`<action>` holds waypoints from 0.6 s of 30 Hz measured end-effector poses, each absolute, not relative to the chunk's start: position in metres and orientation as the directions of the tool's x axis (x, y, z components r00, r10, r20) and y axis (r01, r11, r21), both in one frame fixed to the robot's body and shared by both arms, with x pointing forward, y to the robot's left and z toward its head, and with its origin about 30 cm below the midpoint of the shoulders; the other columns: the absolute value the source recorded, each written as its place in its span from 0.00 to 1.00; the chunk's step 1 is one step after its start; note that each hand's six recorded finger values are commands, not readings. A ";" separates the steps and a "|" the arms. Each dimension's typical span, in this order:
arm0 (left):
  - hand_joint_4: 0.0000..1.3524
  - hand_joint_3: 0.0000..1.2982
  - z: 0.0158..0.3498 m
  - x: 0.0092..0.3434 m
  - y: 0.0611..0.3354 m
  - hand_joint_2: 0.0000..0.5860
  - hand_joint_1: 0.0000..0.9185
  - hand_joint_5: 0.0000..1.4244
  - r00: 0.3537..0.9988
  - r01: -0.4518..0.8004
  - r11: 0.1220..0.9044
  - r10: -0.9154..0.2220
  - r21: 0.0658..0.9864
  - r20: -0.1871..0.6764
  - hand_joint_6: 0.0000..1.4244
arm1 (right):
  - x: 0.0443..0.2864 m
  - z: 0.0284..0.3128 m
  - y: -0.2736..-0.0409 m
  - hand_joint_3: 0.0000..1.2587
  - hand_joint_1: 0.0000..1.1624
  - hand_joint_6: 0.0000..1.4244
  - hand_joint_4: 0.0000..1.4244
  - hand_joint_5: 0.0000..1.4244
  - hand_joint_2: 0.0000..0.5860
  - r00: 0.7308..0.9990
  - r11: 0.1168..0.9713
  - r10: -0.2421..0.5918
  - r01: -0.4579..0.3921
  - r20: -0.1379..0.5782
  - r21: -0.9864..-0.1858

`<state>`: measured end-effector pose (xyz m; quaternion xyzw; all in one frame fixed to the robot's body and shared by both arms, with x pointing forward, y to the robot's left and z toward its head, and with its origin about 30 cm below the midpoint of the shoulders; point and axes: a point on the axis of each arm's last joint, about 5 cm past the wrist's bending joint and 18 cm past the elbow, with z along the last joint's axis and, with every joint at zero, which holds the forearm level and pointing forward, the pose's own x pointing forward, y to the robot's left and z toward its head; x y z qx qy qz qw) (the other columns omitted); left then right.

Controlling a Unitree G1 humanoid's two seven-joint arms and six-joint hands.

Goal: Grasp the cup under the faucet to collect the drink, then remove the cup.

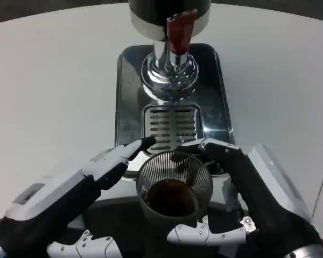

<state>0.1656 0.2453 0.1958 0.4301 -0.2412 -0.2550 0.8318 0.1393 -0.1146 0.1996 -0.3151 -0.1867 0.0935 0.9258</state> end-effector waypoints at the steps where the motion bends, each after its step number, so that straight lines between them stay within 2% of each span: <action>1: 0.00 0.00 0.196 0.165 0.245 0.03 0.00 0.00 0.756 0.218 0.502 -0.629 0.837 0.181 0.00 | 0.138 0.200 -0.115 0.74 1.00 1.00 0.71 0.79 0.13 0.912 0.785 0.293 -0.058 0.287 -0.617; 18: 0.00 0.00 0.195 0.161 0.243 0.03 0.00 0.00 0.767 0.224 0.488 -0.622 0.844 0.156 0.00 | 0.132 0.198 -0.115 0.74 1.00 1.00 0.71 0.79 0.13 0.918 0.788 0.295 -0.078 0.263 -0.611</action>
